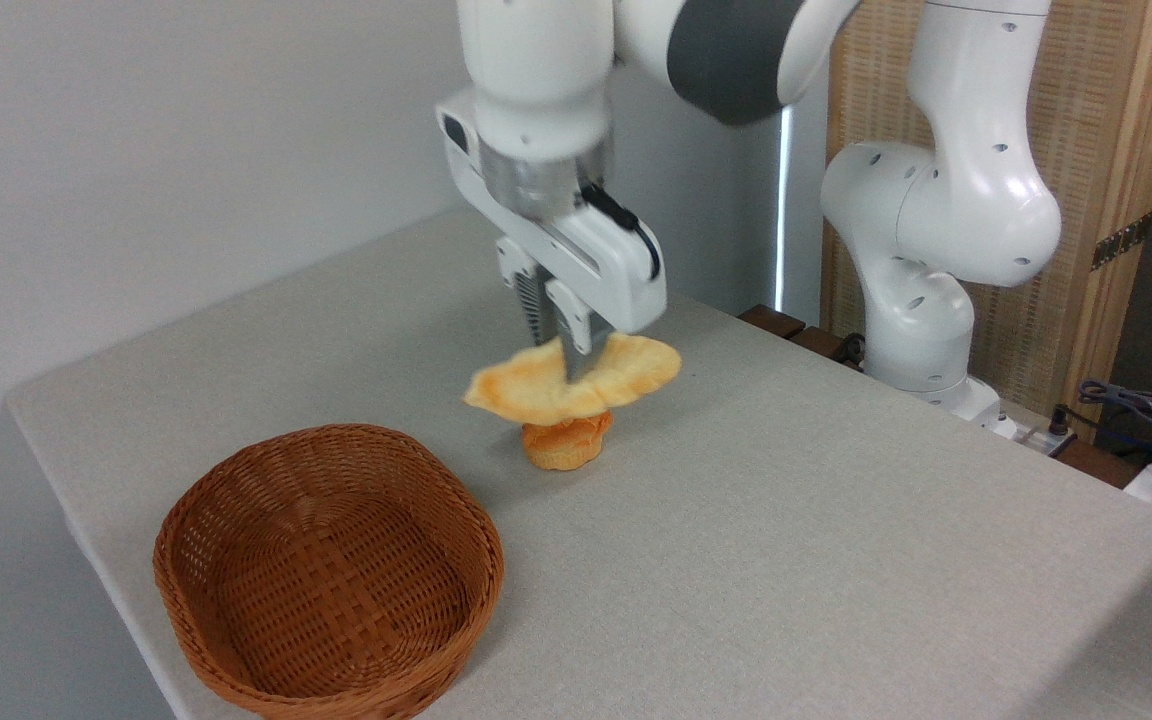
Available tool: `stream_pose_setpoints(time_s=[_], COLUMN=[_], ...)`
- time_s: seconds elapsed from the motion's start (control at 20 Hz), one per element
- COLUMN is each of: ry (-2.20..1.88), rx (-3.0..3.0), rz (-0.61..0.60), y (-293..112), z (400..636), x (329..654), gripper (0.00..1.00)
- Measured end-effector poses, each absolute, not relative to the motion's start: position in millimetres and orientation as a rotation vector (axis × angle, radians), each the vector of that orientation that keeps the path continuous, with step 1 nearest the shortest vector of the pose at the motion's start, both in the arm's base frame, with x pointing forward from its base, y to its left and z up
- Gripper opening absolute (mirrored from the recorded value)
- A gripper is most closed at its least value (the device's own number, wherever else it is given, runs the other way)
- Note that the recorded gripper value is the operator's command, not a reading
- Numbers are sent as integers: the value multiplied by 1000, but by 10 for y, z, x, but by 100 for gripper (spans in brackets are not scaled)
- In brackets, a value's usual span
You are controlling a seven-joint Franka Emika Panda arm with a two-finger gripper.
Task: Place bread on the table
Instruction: 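Lift the braided loaf out of the basket toward the orange bun, then lower the loaf onto the table beside the bun and release it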
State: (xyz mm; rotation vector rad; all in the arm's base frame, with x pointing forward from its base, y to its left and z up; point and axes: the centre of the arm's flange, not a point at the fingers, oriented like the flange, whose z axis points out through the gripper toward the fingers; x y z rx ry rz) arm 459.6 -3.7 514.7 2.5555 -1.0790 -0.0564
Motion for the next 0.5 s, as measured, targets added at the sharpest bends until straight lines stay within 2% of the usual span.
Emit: stream_pose_setpoints(time_s=[0.15,0.5], ry=[-1088,-1079], rx=[2507,2487], rz=[-153,-151], y=[-103,-134], z=[4974,4974], x=[4465,4456], gripper=[100,100])
